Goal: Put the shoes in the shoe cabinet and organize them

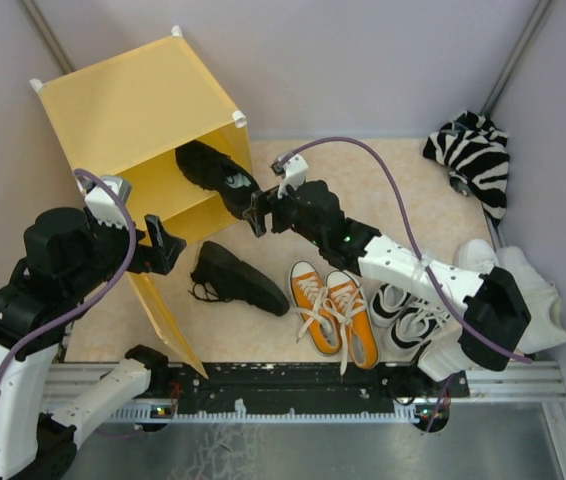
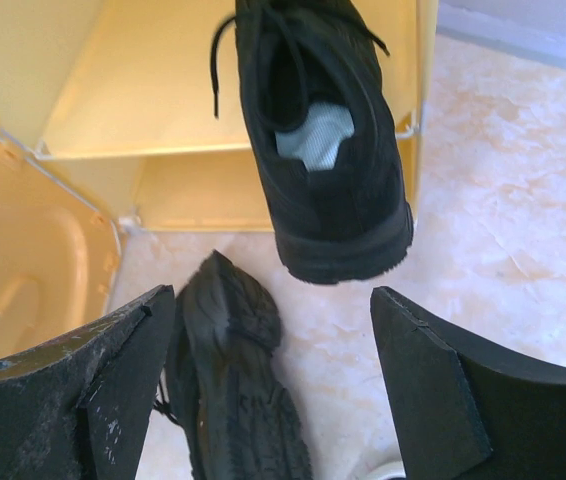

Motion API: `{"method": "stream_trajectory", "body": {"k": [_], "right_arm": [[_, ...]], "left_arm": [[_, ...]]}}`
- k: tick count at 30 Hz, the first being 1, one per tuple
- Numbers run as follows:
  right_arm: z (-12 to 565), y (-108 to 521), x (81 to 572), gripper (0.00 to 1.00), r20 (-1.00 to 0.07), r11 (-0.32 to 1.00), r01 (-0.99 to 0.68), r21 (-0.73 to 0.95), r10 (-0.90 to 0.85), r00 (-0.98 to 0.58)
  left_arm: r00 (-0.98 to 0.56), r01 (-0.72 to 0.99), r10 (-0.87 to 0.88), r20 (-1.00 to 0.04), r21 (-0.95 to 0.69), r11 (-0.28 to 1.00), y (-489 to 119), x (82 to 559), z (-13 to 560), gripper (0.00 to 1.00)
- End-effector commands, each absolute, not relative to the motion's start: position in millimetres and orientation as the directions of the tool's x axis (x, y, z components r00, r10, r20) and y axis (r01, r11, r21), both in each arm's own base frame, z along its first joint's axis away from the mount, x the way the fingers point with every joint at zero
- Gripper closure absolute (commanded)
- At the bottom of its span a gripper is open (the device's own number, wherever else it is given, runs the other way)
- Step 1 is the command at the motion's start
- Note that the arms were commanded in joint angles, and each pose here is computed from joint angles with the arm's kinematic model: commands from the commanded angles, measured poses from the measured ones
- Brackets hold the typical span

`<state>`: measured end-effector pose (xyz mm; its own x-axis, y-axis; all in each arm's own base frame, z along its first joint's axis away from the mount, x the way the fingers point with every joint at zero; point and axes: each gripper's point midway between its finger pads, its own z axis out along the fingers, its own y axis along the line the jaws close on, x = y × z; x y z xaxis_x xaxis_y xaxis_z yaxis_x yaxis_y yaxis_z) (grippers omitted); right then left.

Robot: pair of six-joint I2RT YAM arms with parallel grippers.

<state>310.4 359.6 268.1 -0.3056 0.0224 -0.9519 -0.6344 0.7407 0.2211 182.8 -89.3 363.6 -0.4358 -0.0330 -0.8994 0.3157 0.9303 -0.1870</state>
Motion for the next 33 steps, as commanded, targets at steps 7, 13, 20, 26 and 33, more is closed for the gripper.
{"method": "stream_trajectory", "body": {"k": [7,13,20,26,33], "right_arm": [[289,365,331,0.19,-1.000,0.680,-0.733,-0.001,-0.022,-0.019],[285,384,340,0.19,-0.999,0.613,-0.789,-0.041,-0.046,0.017],[278,395,360,0.19,-0.998,0.628,-0.776,-0.062,-0.061,0.031],[278,406,368,0.20,-0.999,0.628,-0.777,-0.051,-0.028,0.043],[284,413,378,0.25,-0.999,0.643,-0.765,-0.041,-0.008,0.047]], "left_arm": [[-0.471,0.279,-0.036,-0.882,-0.188,0.942,-87,186,352,0.01],[-0.464,0.279,-0.039,-0.885,-0.189,0.942,-86,185,354,0.01],[-0.463,0.279,-0.038,-0.886,-0.186,0.942,-85,184,354,0.01],[-0.457,0.276,-0.037,-0.889,-0.182,0.944,-83,183,356,0.01],[-0.459,0.276,-0.037,-0.888,-0.182,0.944,-84,183,356,0.01]]}}
